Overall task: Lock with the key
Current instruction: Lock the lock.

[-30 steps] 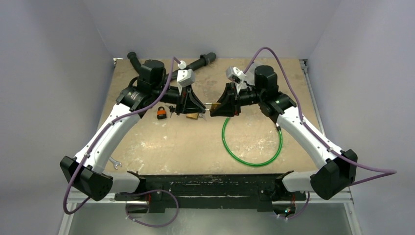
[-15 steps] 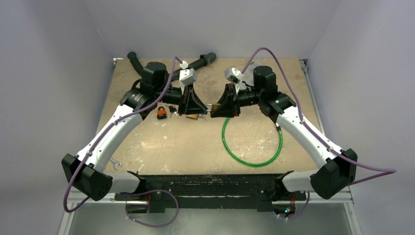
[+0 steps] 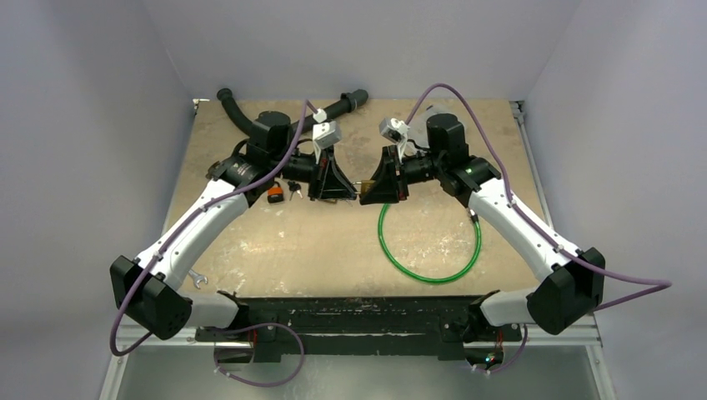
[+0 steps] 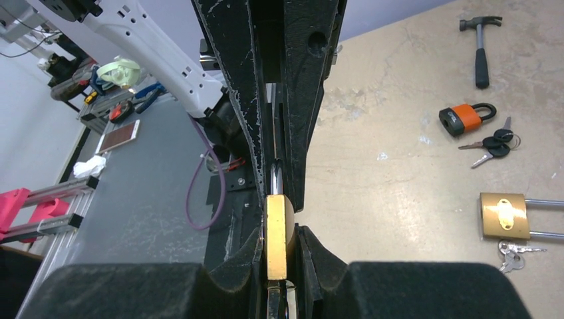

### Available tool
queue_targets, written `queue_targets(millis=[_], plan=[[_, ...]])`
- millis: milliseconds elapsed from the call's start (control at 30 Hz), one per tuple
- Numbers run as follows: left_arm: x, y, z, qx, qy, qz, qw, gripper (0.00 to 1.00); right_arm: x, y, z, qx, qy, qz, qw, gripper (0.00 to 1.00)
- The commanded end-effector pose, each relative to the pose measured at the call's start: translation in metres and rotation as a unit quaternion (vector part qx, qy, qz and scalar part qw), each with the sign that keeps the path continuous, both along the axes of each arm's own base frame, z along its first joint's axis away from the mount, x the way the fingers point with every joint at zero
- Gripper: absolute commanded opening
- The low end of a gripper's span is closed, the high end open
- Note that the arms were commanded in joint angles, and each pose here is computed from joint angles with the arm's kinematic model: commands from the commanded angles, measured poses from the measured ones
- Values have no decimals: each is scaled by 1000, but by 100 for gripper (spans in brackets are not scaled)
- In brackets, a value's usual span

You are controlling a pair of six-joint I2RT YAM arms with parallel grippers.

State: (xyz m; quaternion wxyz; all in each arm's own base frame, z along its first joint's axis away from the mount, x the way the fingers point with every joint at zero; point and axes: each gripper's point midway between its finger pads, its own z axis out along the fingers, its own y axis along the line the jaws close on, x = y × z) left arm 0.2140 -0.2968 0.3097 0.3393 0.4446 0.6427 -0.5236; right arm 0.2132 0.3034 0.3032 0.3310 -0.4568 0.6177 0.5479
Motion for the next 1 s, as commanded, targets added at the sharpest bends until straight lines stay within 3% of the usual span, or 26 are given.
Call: queue_targets(millis=[0,167,367,567,600,667,733,967], plan=[[-21,-44,4,-35,-37,-71,996,0,-23,41,58,81,-109,68,988,0],[-19,-35,2,-22,-47,-56,997,0,-18,34,49,71,-109,56,990,0],[20,2,18,-50,-36,12,998,0,13,11,38,58,-97,-10,994,0],[42,23,37,-69,-72,43,994,0,38,-8,40,67,-89,-70,991,0],[43,23,40,-73,-78,45,993,4,40,-8,40,69,-89,-76,991,0],[44,22,47,-84,-79,49,992,26,43,-8,43,80,-88,-87,989,0],[45,20,54,-97,-80,51,991,37,44,-9,45,92,-80,-95,988,0],[45,18,59,-122,-82,52,988,42,39,-10,54,110,-80,-95,986,0]])
